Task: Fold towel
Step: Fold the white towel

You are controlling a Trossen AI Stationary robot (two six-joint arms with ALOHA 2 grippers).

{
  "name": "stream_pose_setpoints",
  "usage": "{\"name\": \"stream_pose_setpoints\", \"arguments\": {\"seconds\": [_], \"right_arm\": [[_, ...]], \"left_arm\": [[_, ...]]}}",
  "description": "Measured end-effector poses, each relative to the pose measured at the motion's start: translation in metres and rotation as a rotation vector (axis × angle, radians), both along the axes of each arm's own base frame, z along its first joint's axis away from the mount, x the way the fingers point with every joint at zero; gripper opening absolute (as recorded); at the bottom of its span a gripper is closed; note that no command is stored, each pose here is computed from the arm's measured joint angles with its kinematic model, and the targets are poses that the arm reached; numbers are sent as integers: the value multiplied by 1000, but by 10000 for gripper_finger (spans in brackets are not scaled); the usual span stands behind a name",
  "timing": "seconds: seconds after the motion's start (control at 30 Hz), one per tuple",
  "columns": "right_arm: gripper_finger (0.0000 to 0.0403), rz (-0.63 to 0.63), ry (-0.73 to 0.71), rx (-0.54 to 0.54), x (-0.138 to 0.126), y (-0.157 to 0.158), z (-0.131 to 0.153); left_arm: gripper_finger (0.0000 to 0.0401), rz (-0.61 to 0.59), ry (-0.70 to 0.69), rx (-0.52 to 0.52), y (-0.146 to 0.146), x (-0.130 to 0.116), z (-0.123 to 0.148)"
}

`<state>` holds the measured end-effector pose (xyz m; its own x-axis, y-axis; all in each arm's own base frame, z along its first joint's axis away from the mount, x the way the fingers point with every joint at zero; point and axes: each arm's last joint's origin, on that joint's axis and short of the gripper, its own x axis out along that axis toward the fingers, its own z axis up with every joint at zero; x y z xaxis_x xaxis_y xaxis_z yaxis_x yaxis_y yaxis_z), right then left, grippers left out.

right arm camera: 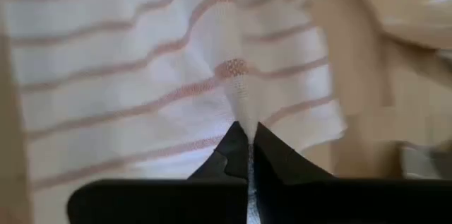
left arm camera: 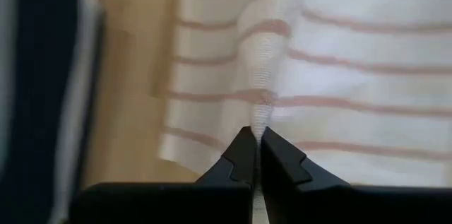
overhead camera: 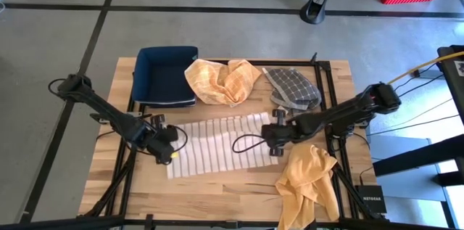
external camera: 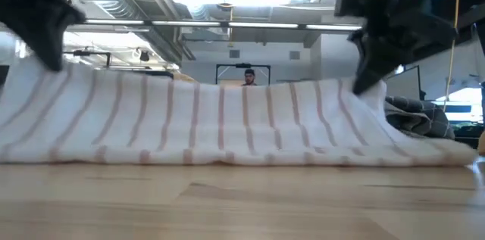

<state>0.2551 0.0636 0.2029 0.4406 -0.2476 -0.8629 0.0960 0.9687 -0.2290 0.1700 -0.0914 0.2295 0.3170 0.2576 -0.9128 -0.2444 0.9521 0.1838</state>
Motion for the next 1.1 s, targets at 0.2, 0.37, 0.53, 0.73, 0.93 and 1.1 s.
{"name": "stream_pose_setpoints", "arguments": {"seconds": [0.2,0.37,0.53,0.73,0.93,1.1], "right_arm": [[2,-66,-115,-86,-5,-6,31],[2,-64,-118,-124,-5,-7,44],[2,-57,-127,-129,-4,-6,45],[2,-61,-135,-170,-2,-17,48],[2,-113,-121,-200,4,-46,59],[1,-62,-179,-327,1,-16,69]], "left_arm": [[0,52,-46,116,11,-10,31],[0,99,-45,128,18,-21,39],[0,99,-69,191,22,-25,41],[0,44,-81,306,30,-24,44],[0,57,-67,301,44,-23,52],[0,0,-193,276,24,-18,51]]}}
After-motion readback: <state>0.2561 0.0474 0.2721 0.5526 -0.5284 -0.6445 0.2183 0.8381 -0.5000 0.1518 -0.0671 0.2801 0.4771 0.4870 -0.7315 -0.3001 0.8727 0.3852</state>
